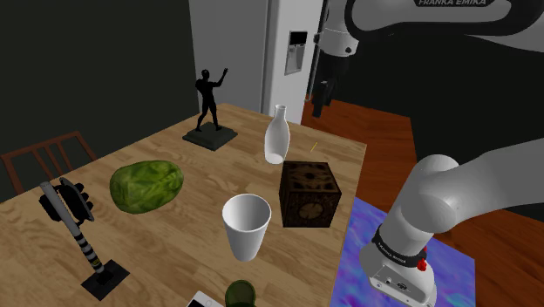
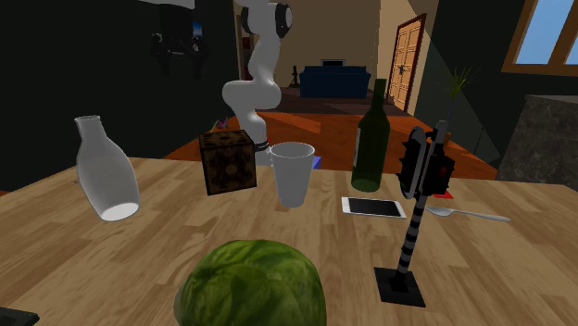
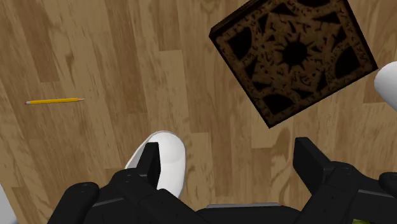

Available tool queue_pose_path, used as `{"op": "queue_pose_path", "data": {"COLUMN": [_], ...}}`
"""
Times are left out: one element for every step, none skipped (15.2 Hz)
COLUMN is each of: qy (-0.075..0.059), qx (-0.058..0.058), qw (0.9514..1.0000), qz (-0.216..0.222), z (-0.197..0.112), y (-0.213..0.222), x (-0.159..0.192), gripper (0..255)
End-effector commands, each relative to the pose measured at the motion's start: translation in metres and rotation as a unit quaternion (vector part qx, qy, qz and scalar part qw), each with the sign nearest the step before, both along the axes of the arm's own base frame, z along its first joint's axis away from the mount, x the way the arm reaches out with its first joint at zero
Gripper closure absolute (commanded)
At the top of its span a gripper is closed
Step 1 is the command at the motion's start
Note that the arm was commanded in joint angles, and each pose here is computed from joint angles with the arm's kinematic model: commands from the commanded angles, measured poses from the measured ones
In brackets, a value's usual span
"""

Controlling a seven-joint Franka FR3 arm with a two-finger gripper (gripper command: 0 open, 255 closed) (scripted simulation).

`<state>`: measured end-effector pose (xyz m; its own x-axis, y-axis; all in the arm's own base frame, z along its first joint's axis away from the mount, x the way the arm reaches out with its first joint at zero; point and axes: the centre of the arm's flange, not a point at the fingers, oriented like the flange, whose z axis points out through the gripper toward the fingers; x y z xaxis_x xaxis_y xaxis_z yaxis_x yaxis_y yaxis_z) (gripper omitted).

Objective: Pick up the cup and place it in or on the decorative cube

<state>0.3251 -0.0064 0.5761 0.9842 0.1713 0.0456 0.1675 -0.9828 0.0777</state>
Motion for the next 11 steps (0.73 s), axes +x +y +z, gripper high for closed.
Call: {"op": "queue_pose_path", "data": {"qy": [0.000,-0.001,-0.001,-0.002,-0.002,-0.003,-0.004,-0.004,-0.005,-0.005,-0.006], "qx": [0.000,-0.001,-0.002,-0.003,-0.005,-0.006,-0.007,-0.008,-0.009,-0.010,-0.011], "qw": [1.0000,1.0000,1.0000,1.0000,1.0000,1.0000,1.0000,1.0000,0.9999,0.9999,0.9999], "qz": [0.000,0.000,0.000,0.001,0.001,0.001,0.001,0.002,0.002,0.002,0.002], "z": [0.000,-0.005,-0.010,-0.014,-0.019,-0.024,-0.029,-0.034,-0.039,-0.044,-0.049], "y": [0.000,0.013,0.025,0.038,0.050,0.063,0.076,0.088,0.101,0.113,0.126], "x": [0.000,-0.001,-0.002,-0.003,-0.004,-0.005,-0.005,-0.006,-0.007,-0.008,-0.009], "gripper": [0,0,0,0,0,0,0,0,0,0,0]}}
